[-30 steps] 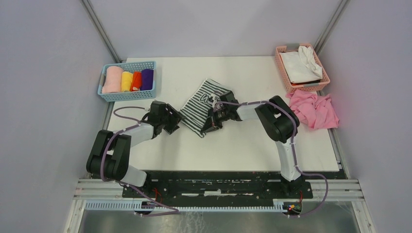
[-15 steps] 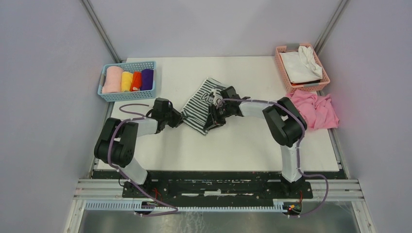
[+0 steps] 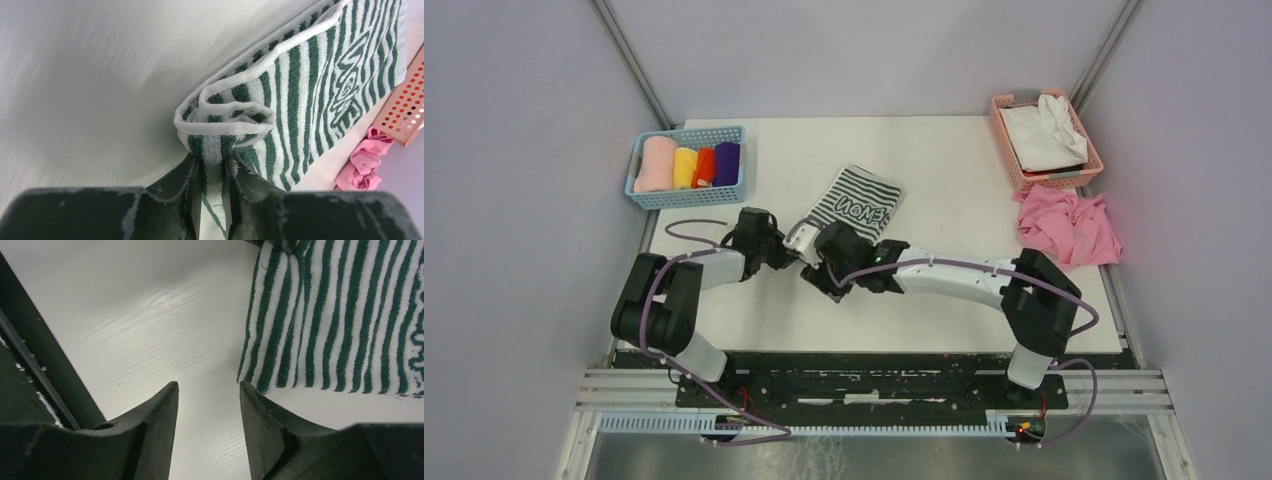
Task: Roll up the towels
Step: Roll the towel at the center of the board.
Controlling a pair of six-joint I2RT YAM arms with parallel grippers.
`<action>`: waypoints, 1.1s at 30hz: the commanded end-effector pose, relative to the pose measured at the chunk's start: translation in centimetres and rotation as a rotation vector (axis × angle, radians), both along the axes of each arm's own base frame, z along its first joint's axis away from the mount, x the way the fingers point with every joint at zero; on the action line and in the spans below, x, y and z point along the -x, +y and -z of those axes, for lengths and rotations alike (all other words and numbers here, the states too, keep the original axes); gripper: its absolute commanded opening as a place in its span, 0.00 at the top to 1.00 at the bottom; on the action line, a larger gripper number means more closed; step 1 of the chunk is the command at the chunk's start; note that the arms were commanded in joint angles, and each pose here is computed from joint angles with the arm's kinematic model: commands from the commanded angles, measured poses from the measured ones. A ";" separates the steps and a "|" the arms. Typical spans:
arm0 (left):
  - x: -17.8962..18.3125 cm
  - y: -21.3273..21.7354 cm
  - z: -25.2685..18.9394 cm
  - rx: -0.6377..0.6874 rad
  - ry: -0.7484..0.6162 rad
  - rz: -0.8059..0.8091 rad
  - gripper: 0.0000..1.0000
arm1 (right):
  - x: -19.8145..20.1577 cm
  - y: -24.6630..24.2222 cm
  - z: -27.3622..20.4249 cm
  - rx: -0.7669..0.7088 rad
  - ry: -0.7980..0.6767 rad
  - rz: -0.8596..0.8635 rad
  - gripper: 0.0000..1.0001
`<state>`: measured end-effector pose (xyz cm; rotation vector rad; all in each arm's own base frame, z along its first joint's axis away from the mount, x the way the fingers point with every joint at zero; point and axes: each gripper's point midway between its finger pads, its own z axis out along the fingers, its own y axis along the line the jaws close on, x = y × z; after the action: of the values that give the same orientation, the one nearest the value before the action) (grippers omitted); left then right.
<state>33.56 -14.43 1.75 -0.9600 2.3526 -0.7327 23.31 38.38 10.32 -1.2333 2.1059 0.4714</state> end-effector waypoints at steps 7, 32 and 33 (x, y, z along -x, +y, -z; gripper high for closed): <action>5.6 2.5 3.7 -0.124 0.193 -0.002 0.76 | -1.1 2.1 2.8 0.299 -0.348 -0.078 0.44; 5.8 2.5 3.5 -0.132 0.190 0.011 0.75 | -2.8 0.9 5.2 0.438 -0.415 -0.027 0.41; 5.8 2.5 3.5 -0.132 0.190 0.014 0.75 | -2.8 0.8 5.6 0.447 -0.410 -0.027 0.41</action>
<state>31.69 -13.89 1.74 -0.9784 2.3844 -0.7015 25.16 38.49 4.31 -1.4931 1.8951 -0.2188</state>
